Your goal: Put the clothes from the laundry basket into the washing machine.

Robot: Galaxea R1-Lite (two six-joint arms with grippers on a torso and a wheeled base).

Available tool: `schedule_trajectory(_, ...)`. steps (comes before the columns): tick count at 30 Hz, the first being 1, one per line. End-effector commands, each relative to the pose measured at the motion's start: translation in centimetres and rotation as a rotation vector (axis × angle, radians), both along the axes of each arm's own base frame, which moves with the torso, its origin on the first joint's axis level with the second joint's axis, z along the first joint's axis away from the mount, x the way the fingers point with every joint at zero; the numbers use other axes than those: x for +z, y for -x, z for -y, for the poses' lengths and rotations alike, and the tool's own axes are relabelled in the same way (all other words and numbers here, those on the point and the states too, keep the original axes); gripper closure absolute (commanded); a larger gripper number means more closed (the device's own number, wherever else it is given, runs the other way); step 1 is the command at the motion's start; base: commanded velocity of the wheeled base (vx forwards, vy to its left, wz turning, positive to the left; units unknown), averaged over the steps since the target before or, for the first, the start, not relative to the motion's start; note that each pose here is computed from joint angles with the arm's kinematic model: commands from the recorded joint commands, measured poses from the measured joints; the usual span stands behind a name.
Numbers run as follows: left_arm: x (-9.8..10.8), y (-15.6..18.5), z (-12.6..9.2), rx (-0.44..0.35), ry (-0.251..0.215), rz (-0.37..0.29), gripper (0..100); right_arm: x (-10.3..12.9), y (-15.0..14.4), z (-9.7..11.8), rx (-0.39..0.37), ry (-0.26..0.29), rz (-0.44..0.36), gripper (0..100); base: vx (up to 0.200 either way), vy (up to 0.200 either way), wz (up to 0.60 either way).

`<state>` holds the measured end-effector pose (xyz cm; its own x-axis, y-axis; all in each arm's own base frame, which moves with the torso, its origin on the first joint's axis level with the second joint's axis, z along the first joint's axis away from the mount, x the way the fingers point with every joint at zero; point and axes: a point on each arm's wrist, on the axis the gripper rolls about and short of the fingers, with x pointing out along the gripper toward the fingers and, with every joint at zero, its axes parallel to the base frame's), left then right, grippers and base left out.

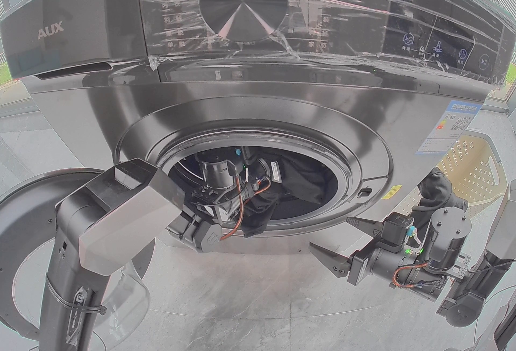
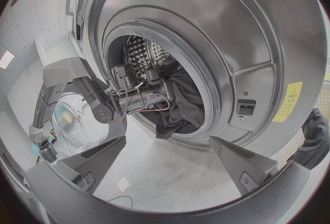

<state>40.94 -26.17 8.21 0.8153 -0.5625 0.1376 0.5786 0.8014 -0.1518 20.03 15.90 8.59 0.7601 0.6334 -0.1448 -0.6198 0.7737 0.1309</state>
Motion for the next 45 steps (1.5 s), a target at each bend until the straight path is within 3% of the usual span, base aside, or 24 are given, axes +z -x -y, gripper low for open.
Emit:
schedule_trajectory(1, 0.3, -3.0, -1.1, 0.076, 0.012, 0.011, 100, -0.1, 0.0, 0.0, -0.001, 0.001, -0.002, 0, 0.000, 0.000, 0.00)
schedule_trajectory(5, 1.0, -4.3, -1.5, 0.130, 0.022, 0.017, 100, -0.1, 0.0, 0.0, 0.000, 0.001, -0.002, 0, 0.000, 0.000, 0.00)
schedule_trajectory(15, 2.4, -5.2, -1.5, 0.171, 0.036, 0.029, 100, -0.1, 0.0, 0.0, 0.000, 0.001, -0.002, 0, 0.000, 0.000, 0.00)
schedule_trajectory(18, 3.1, -5.7, -1.4, 0.201, 0.057, 0.033, 100, -0.1, 0.0, 0.0, 0.000, 0.001, -0.002, 0, 0.000, 0.000, 0.00)
schedule_trajectory(20, 3.8, -6.0, -1.5, 0.227, 0.099, 0.024, 100, 0.0, 0.0, 0.0, 0.000, 0.000, 0.000, 0, 0.000, 0.000, 0.00)
schedule_trajectory(24, 3.6, -5.8, -1.5, 0.229, 0.097, 0.008, 100, -0.1, -0.1, 0.0, -0.001, 0.001, -0.002, 0, 0.000, 0.000, 0.00)
schedule_trajectory(25, 3.6, -5.8, -1.4, 0.226, 0.094, 0.005, 0, -0.1, -0.1, 0.0, -0.003, 0.001, -0.002, 0, 0.000, 0.000, 0.00)
schedule_trajectory(29, 3.2, -5.4, -1.0, 0.220, 0.084, -0.027, 0, -0.1, -0.1, 0.0, -0.003, 0.001, -0.002, 0, 0.000, 0.000, 0.00)
schedule_trajectory(35, 2.9, -3.3, -0.9, 0.213, 0.001, -0.159, 0, 0.0, -0.1, 0.0, -0.001, -0.001, 0.001, 0, 0.000, 0.000, 0.00)
schedule_trajectory(37, 2.0, -2.5, -0.9, 0.198, -0.045, -0.211, 0, 0.0, -0.1, -0.1, 0.000, -0.003, 0.003, 0, 0.000, 0.000, 0.00)
schedule_trajectory(45, -1.3, -1.2, -0.3, 0.153, -0.127, -0.301, 0, 0.0, -0.1, -0.1, 0.003, -0.002, 0.002, 0, 0.000, 0.000, 0.00)
